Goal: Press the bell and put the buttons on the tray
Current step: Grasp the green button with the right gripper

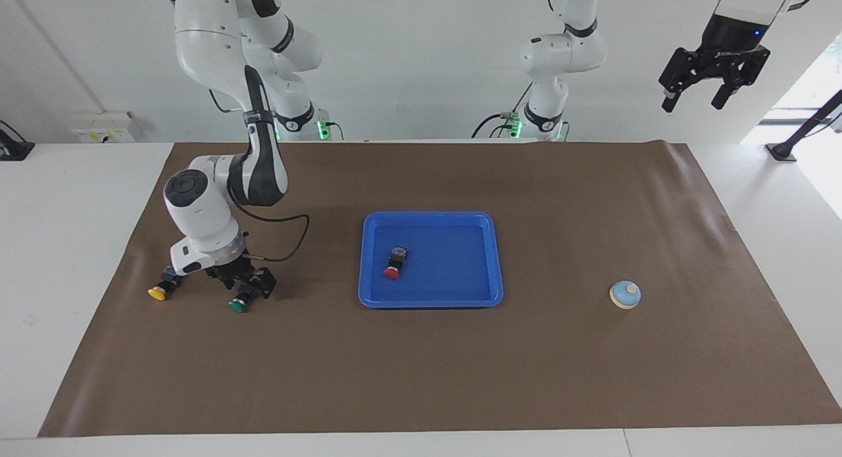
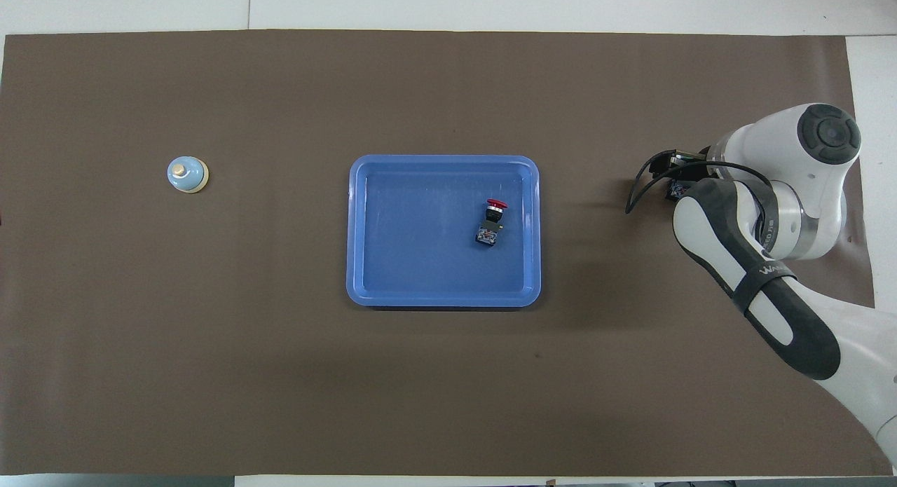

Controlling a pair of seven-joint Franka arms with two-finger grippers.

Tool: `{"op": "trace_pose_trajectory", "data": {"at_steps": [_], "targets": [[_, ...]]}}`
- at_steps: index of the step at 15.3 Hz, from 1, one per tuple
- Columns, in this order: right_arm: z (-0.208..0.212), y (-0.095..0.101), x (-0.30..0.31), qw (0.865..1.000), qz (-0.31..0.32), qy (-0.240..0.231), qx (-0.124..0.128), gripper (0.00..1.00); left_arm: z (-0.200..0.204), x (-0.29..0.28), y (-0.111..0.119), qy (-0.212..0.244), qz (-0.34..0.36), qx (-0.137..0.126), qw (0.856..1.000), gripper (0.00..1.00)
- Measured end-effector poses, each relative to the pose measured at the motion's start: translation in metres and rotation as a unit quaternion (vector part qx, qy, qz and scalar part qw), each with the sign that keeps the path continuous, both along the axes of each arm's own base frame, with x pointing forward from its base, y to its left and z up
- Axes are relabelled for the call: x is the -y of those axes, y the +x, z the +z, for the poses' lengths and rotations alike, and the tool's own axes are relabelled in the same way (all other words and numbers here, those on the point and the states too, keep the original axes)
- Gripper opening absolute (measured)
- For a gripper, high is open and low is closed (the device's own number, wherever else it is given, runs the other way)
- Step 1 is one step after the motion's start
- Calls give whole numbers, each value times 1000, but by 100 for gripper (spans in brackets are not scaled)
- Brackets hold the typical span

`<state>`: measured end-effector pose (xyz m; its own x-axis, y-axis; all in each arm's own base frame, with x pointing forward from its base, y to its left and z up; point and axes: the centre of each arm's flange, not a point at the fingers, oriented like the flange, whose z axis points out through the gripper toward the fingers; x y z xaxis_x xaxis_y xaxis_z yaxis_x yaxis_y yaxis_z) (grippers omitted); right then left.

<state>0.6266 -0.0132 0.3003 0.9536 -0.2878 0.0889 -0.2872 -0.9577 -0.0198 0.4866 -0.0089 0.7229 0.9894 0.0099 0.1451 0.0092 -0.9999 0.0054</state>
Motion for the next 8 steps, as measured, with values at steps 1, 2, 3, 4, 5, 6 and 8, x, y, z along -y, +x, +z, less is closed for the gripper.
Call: {"op": "trace_pose_trajectory", "data": {"at_steps": [1,2,3,4,5,6,8], "targets": [[-2,-1,1,1000,1,0,3,100,0,0,0,0,0,0,1000,100],[-6,-3,2,1000,1,0,6,99,0,0,0,0,0,0,1000,100],[-11,-6,2,1000,1,0,6,97,0,0,0,0,0,0,1000,100],[-15,-9,2,1000,1,0,5,88,0,0,0,0,0,0,1000,100],[-18,-11,1,1000,1,0,2,77,0,0,0,0,0,0,1000,100],[-17,-11,2,1000,1,-1,3,65,0,0,0,0,0,0,1000,100],[-13,-10,2,1000,4,-1,6,45,0,0,0,0,0,0,1000,100]]}}
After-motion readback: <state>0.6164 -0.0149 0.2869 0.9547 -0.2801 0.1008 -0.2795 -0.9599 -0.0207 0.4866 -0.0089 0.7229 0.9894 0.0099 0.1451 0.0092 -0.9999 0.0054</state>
